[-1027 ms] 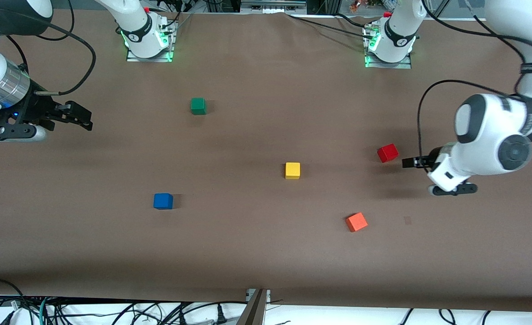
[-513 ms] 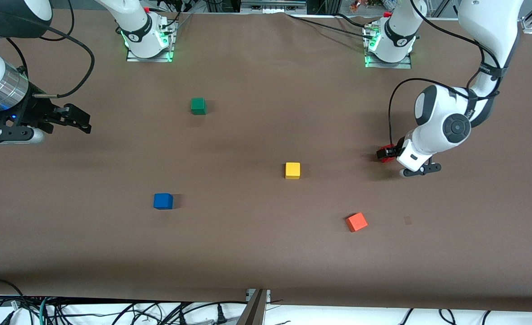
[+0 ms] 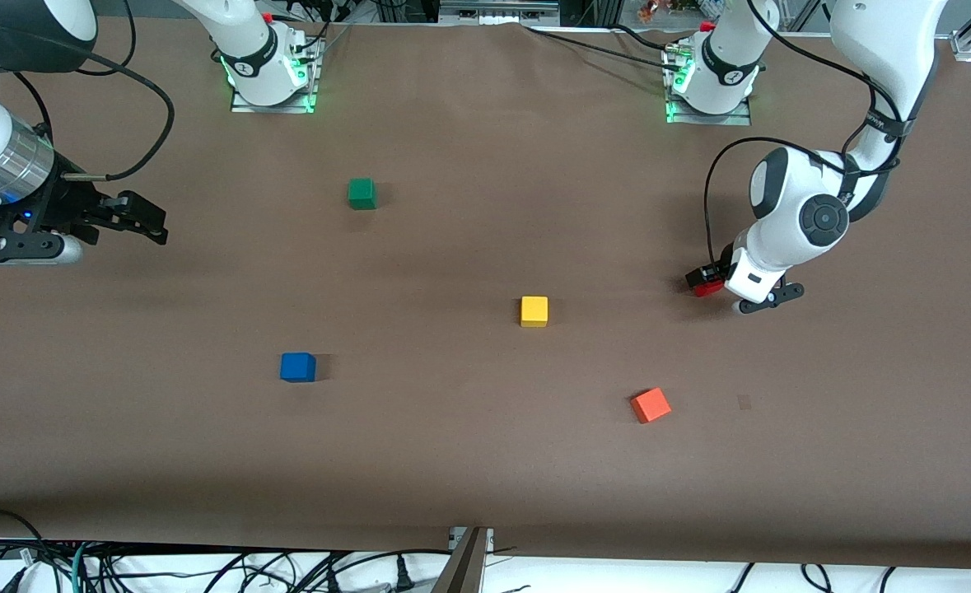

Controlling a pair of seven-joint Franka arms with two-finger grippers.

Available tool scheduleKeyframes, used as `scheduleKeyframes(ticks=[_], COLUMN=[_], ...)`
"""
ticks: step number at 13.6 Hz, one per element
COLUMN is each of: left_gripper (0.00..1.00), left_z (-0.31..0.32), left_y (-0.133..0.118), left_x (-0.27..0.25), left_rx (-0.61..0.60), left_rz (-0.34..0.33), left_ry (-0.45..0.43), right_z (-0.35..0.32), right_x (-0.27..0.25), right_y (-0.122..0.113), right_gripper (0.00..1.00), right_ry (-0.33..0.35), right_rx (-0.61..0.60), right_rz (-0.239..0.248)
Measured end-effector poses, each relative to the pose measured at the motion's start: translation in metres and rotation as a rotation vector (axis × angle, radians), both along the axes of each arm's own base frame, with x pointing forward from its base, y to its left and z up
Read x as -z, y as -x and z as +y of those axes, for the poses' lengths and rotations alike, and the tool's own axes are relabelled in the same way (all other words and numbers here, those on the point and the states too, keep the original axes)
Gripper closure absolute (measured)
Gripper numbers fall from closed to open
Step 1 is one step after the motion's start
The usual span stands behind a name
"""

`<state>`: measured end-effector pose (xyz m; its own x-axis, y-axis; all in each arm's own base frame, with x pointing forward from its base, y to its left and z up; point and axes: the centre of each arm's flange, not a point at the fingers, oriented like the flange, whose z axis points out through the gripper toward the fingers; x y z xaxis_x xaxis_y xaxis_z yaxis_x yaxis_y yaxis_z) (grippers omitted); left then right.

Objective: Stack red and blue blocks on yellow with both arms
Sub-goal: 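Lower the left gripper and grasp the red cube, then carry the red cube toward the yellow cube while the right gripper reaches the blue cube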

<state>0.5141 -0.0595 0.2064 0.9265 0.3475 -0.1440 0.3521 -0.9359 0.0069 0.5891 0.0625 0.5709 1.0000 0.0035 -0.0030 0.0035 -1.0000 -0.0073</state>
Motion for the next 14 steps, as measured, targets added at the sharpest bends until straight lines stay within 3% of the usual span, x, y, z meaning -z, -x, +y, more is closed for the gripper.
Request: scheduleKeyframes(ticks=[3,4,9,12,14], left_gripper=[0.41,0.44,0.44,0.44,0.44], left_z=[0.0,0.0,0.0,-0.012,-0.044], left_y=[0.0,0.0,0.0,-0.012,-0.031], left_x=[0.001,0.001,0.0,-0.018,-0.056], left_rx=[-0.012,-0.014,-0.017,0.002,0.057], left_rz=[-0.007,-0.008,-0.013,-0.059,-0.077], left_ry=[-0.001,-0.001,-0.001,0.009,0.024], right_z=[0.008,0.01,0.009,0.014,0.02], right_x=[0.018,0.024,0.039,0.087,0.133], right_y=[-0.007,-0.009,-0.017,-0.031,-0.045], right_gripper=[0.0,0.0,0.0,0.0,0.0], right_ry=[0.006,0.008,0.016,0.017,-0.008], right_rx=[-0.011,-0.014,-0.035,-0.105,-0.111], right_rz=[0.027,0.035,0.058,0.128,0.138])
